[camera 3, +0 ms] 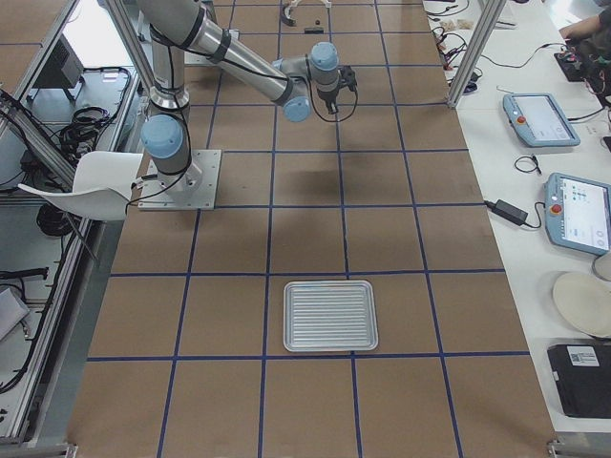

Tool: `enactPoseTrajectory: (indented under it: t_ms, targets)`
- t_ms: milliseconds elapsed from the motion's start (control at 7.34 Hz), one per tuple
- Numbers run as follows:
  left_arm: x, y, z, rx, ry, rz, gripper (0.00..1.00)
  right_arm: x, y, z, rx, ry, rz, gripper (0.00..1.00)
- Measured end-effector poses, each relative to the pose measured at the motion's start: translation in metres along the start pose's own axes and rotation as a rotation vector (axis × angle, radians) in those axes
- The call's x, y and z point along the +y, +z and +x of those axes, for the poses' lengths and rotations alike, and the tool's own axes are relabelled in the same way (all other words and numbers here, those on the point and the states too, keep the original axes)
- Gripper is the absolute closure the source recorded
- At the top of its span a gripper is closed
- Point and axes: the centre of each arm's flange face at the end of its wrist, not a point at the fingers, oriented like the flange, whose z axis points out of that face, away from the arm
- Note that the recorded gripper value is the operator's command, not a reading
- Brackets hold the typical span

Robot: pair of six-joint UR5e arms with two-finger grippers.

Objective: Place bearing gear from tray to pile

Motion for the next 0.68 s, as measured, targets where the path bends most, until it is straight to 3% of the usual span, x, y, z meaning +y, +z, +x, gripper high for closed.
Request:
enactPoseTrajectory:
  t_ms: [408, 545, 681]
  targets:
    - [0.006, 0.002, -0.002, -0.015, -0.002, -0.078, 0.0, 0.018, 0.019, -0.066, -0.027, 0.047, -0.01, 1.0]
    - [0.007, 0.003, -0.002, -0.015, -0.003, -0.092, 0.0, 0.023, 0.029, -0.078, -0.032, 0.047, -0.024, 0.81]
    - [0.008, 0.004, -0.002, -0.014, -0.002, -0.099, 0.0, 0.026, 0.043, -0.085, -0.037, 0.042, -0.026, 0.68]
